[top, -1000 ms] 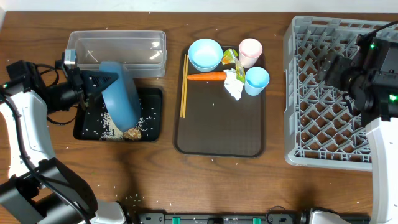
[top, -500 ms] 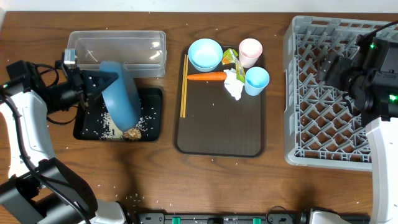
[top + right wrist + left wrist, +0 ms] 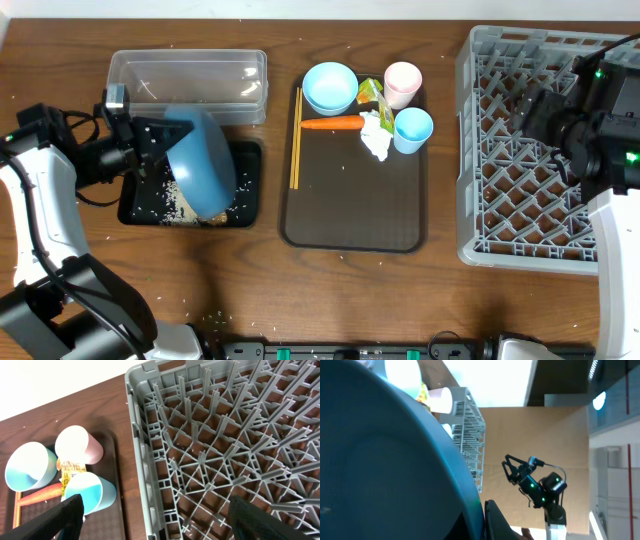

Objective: Sort waste into correct bins and load items into the dishwasher rack
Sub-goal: 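Tilt the blue plate to pour the rice onto the black tray, then carry the emptied blue plate back and set it on the brown tray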

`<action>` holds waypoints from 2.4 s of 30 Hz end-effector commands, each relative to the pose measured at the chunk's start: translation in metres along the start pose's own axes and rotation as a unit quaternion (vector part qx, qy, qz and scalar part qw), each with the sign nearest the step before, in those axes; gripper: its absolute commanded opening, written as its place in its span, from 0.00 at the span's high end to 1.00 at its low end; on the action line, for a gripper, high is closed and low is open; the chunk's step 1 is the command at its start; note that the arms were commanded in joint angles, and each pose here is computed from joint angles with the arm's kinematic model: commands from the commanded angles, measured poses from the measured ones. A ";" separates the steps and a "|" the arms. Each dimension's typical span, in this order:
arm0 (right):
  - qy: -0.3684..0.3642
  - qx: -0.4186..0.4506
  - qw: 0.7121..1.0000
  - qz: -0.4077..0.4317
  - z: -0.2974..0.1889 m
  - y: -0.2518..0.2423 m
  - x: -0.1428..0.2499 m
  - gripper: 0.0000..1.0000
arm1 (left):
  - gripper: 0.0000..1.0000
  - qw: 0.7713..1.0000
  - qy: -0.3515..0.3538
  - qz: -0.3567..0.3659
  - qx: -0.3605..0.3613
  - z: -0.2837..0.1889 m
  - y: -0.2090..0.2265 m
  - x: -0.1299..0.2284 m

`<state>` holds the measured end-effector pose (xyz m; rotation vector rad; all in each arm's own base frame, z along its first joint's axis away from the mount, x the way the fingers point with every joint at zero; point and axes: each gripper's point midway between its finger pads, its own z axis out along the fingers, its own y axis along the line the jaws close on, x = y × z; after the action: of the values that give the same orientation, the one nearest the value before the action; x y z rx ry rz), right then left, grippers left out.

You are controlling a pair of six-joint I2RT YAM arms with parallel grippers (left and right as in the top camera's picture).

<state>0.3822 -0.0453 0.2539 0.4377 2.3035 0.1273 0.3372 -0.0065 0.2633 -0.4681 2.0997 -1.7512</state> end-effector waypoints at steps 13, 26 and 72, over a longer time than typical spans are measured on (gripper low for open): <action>-0.007 0.003 1.000 0.000 -0.003 -0.001 -0.005 0.15 | 0.94 0.998 -0.009 0.060 0.031 -0.003 -0.015 0.000; -0.008 0.002 1.000 0.000 -0.003 -0.001 -0.006 0.15 | 0.94 0.998 0.029 0.058 -0.015 0.016 -0.001 0.012; 0.010 0.007 1.000 0.001 0.006 -0.003 0.001 0.15 | 0.94 0.674 0.368 0.534 -0.353 0.270 0.135 0.224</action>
<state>0.3831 -0.0454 0.2447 0.4443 2.3337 0.1264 0.2685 -0.3129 0.0703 1.2954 2.5814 -0.3597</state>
